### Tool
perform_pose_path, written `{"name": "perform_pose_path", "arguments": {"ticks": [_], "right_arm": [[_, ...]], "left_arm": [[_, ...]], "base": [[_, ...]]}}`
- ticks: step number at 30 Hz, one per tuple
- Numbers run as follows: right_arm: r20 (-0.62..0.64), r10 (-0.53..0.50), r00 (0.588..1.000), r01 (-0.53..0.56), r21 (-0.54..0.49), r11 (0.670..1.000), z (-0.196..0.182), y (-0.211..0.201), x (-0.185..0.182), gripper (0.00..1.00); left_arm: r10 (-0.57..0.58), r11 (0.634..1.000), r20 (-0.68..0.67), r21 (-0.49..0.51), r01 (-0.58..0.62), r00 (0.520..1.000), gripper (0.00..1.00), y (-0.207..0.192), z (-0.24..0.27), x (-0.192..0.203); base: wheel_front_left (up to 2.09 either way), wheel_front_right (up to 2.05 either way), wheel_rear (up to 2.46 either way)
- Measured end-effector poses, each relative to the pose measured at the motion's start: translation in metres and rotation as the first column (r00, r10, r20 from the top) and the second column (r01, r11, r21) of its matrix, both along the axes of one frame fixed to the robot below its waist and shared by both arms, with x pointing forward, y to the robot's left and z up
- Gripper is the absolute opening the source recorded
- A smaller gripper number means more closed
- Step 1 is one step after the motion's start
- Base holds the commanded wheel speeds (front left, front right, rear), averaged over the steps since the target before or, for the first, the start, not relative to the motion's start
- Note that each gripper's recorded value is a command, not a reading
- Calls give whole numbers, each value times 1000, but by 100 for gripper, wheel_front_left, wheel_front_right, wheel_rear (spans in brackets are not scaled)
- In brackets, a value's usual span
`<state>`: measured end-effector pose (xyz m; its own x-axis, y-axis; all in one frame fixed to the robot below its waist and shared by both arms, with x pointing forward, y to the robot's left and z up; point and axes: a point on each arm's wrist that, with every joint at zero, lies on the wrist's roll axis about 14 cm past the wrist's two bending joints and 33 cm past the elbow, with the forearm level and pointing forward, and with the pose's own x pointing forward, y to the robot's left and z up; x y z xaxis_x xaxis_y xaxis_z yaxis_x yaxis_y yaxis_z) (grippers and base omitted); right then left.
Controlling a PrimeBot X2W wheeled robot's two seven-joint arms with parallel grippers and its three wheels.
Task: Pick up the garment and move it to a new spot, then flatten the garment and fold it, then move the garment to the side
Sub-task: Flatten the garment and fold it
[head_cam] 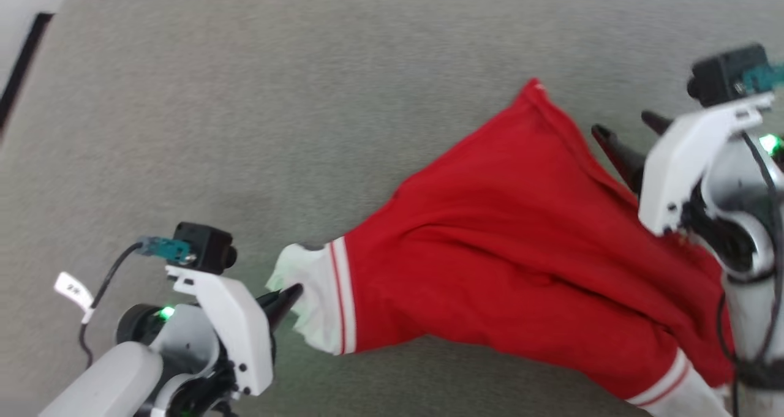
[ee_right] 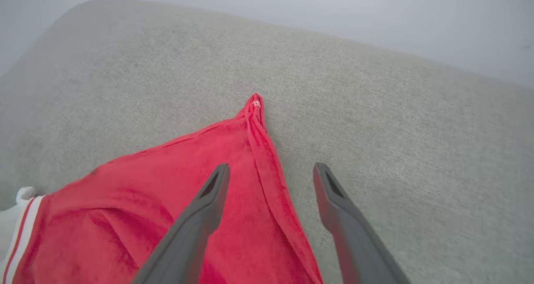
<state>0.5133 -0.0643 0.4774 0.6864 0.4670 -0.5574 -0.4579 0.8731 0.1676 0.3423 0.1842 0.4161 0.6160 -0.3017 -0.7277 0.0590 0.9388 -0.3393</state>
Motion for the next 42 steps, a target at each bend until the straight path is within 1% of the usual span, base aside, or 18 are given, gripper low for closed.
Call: {"name": "perform_pose_path", "arguments": {"ticks": [3, 6, 7, 9, 12, 16, 19, 21, 22, 23, 24, 26, 28, 32, 35, 38, 40, 42], "right_arm": [[-11, 26, 1000, -26, -12, 1000, -6, 12, 12, 100], [-55, 68, 996, -70, -42, 997, -22, 28, 26, 100], [-76, 79, 994, -83, -47, 995, -28, 34, 29, 100], [-128, 109, 986, -120, -90, 989, -45, 41, 33, 100], [-237, 134, 962, -167, -126, 978, -73, 49, 31, 100], [-338, 179, 924, -265, -226, 937, -103, 55, 26, 100], [-391, 201, 898, -318, -262, 911, -113, 58, 24, 100], [-404, 209, 891, -339, -284, 897, -117, 57, 25, 100], [-408, 210, 889, -346, -297, 890, -118, 56, 26, 69], [-417, 208, 885, -345, -289, 893, -119, 57, 26, 0], [-424, 201, 883, -337, -275, 900, -118, 56, 28, 0], [-405, 188, 895, -316, -277, 907, -114, 51, 35, 0], [-389, 184, 903, -298, -257, 919, -109, 51, 39, 0], [-330, 184, 926, -269, -233, 935, -92, 49, 46, 0], [-262, 169, 950, -227, -212, 951, -69, 41, 56, 0], [-167, 153, 974, -183, -182, 966, -37, 33, 66, 0], [-120, 143, 982, -162, -173, 971, -19, 24, 69, 0], [-78, 124, 989, -135, -155, 979, 0, 13, 70, 0]], "left_arm": [[6, 1000, 2, -3, -6, 1000, 0, 1, 0, -1], [17, 1000, 3, -4, -17, 1000, 0, 3, 0, -1], [20, 1000, 1, -5, -20, 1000, 0, 3, -1, -2], [26, 1000, -5, -7, -26, 1000, 0, 4, -4, -1], [33, 999, -9, 3, -33, 999, 0, 7, -7, 0], [52, 999, -27, 6, -52, 998, 0, 12, -14, 1], [64, 998, -43, 12, -64, 997, 0, 16, -19, 0], [66, 998, -39, 9, -66, 997, 0, 17, -19, 2], [70, 998, -39, 7, -70, 997, 0, 17, -20, 3], [70, 998, -41, 7, -70, 997, 0, 17, -21, 2], [71, 997, -44, 10, -71, 996, 0, 19, -22, 2], [76, 997, -40, 12, -76, 996, 0, 22, -21, 5], [79, 997, -22, 14, -79, 997, 0, 26, -16, 12], [104, 992, 26, 61, -106, 994, 0, 50, 1, 30], [119, 986, 105, 101, -130, 987, 0, 69, 28, 53], [116, 980, 172, 141, -141, 978, 0, 85, 57, 74], [111, 975, 226, 165, -151, 968, 0, 93, 81, 88], [98, 964, 294, 210, -164, 951, 0, 104, 109, 105]], "base": [[0, 0, 0], [0, 0, 0], [0, 0, 0], [0, 0, 0], [0, 0, 0], [0, 0, 0], [0, 0, 0], [0, 0, 0], [0, 0, 0], [0, 0, 0], [0, 0, 0], [0, 0, 0], [0, 0, 0], [0, 0, 0], [0, 0, 0], [0, 0, 0], [0, 0, 0], [0, 0, 0]]}}
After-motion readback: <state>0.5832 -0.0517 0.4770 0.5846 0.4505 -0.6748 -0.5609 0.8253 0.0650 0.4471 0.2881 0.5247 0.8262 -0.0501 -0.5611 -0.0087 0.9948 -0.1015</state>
